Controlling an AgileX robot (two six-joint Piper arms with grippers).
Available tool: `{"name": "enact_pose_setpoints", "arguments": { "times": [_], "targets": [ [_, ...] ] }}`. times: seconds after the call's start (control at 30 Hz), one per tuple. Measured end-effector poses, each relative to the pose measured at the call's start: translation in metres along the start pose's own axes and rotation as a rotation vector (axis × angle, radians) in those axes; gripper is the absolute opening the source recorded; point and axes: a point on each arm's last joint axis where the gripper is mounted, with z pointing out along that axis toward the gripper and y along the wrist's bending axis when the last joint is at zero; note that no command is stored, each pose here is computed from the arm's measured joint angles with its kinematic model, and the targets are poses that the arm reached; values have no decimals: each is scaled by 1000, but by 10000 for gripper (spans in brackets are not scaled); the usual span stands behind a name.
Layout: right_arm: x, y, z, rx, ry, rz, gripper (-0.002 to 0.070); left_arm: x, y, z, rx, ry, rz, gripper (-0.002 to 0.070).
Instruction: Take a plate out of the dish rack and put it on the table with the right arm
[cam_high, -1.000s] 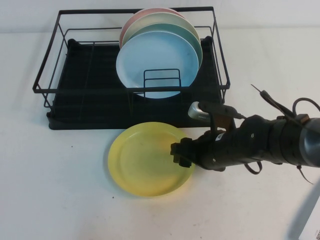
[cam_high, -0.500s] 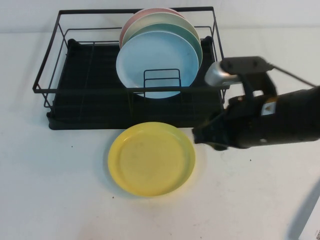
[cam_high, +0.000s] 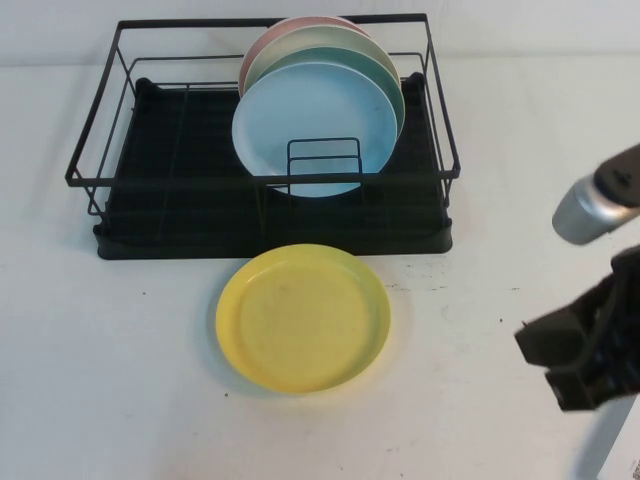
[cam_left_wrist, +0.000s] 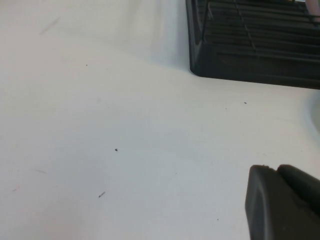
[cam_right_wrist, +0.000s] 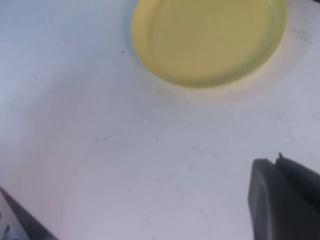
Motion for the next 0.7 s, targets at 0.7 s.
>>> {"name": "enact_pose_setpoints", "arguments": {
  "times": [0.7],
  "targets": [
    [135, -79, 26, 388, -317, 239, -18, 0, 0, 0, 0, 0, 0, -4]
  ]
}}
